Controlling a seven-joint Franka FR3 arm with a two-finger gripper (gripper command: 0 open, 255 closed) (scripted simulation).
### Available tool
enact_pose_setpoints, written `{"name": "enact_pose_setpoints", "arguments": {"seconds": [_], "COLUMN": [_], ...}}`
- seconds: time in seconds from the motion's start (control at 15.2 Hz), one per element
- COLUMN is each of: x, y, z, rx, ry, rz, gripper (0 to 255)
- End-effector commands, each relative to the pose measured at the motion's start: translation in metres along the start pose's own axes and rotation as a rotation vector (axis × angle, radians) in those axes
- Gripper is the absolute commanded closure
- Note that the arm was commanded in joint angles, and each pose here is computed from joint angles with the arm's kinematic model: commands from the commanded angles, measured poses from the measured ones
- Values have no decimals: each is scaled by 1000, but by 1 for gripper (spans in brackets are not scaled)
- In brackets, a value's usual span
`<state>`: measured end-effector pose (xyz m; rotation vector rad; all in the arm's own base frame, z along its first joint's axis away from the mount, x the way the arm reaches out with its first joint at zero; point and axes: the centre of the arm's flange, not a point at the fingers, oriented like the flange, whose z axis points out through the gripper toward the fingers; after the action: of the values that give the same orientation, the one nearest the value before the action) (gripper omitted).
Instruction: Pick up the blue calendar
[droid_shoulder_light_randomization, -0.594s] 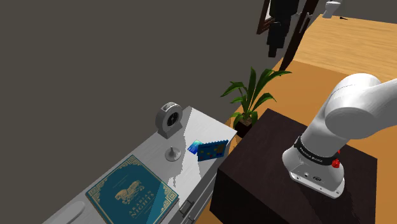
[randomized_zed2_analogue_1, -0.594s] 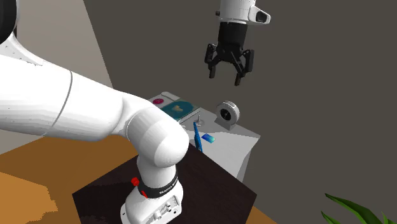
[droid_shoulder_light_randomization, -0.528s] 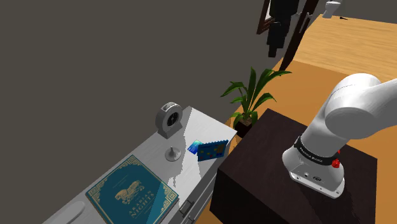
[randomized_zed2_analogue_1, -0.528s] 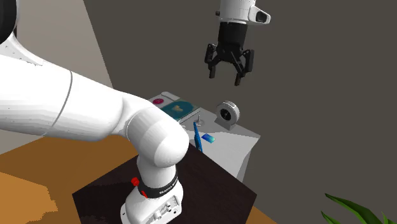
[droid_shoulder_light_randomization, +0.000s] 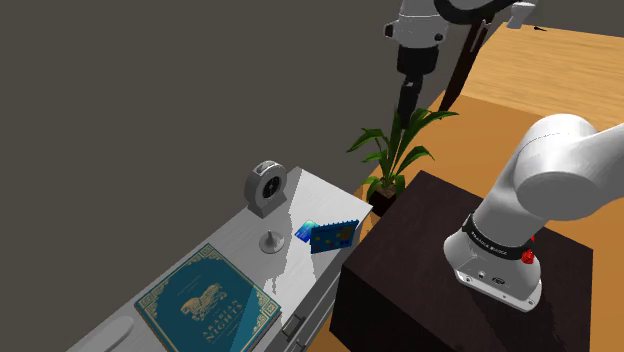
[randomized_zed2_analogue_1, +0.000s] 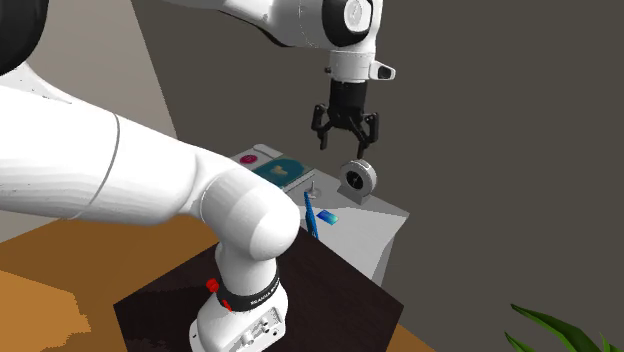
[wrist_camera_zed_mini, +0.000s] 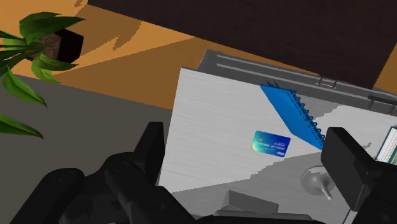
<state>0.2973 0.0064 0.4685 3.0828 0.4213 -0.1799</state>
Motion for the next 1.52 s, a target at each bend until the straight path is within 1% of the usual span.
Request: {"name": "enact_pose_setpoints", "arguments": {"seconds": [0.0, 0.73, 1.45], "x": [9, 53, 89], "y": [-10, -75, -147], "z": [21, 139, 257], "rx": [-8, -50, -91], "ry": [20, 108, 196], "rz": [-53, -335, -618], "gripper": [0, 0, 0]}}
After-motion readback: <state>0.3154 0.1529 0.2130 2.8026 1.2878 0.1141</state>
